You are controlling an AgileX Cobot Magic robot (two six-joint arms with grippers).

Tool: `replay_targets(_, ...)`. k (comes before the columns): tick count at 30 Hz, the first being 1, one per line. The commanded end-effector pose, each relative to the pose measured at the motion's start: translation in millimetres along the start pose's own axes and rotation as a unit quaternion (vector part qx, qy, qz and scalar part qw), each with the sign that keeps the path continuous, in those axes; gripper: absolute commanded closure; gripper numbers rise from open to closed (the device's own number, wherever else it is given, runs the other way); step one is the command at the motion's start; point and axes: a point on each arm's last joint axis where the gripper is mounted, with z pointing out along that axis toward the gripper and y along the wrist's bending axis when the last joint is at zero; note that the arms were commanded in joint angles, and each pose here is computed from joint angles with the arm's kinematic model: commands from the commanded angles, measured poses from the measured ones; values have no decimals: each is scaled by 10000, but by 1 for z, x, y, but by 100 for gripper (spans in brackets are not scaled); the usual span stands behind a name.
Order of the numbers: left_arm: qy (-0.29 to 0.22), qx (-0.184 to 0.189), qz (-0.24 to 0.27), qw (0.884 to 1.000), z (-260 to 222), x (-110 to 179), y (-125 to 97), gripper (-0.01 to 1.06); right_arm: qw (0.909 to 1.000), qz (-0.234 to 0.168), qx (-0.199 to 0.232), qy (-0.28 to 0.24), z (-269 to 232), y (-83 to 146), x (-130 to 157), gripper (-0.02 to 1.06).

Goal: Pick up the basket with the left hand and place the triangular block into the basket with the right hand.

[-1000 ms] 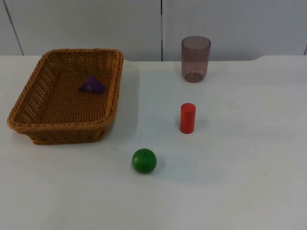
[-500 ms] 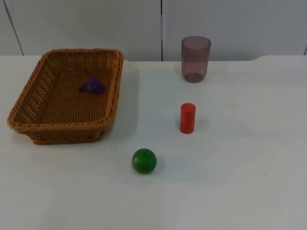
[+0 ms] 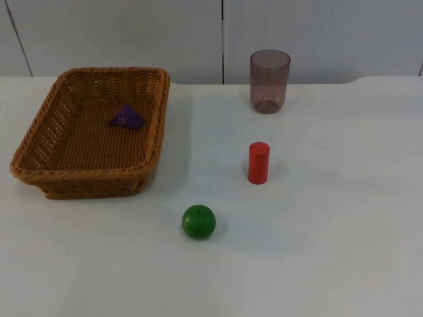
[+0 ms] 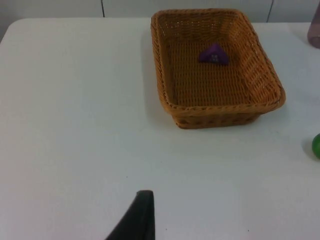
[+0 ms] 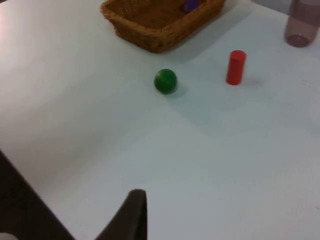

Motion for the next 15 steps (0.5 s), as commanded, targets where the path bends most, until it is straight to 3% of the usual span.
replay_targets(1, -1, 59, -56, 10000, 0, 1, -1, 0, 9984, 243, 507, -67, 1, 1, 0, -1)
replay_targets(2, -1, 59, -56, 10000, 0, 1, -1, 0, 9984, 243, 507, -67, 1, 1, 0, -1)
replay_targets(6, -1, 59, -56, 10000, 0, 1, -1, 0, 9874, 714, 1409, -62, 1, 2, 0, -1)
replay_targets(7, -1, 59, -56, 10000, 0, 1, -1, 0, 9874, 714, 1409, -62, 1, 2, 0, -1)
replay_targets(11, -1, 59, -56, 10000, 0, 1, -1, 0, 9716, 1078, 2105, -57, 1, 3, 0, -1)
replay_targets(15, -1, 59, -56, 10000, 0, 1, -1, 0, 9620, 1246, 2427, -55, 1, 4, 0, -1)
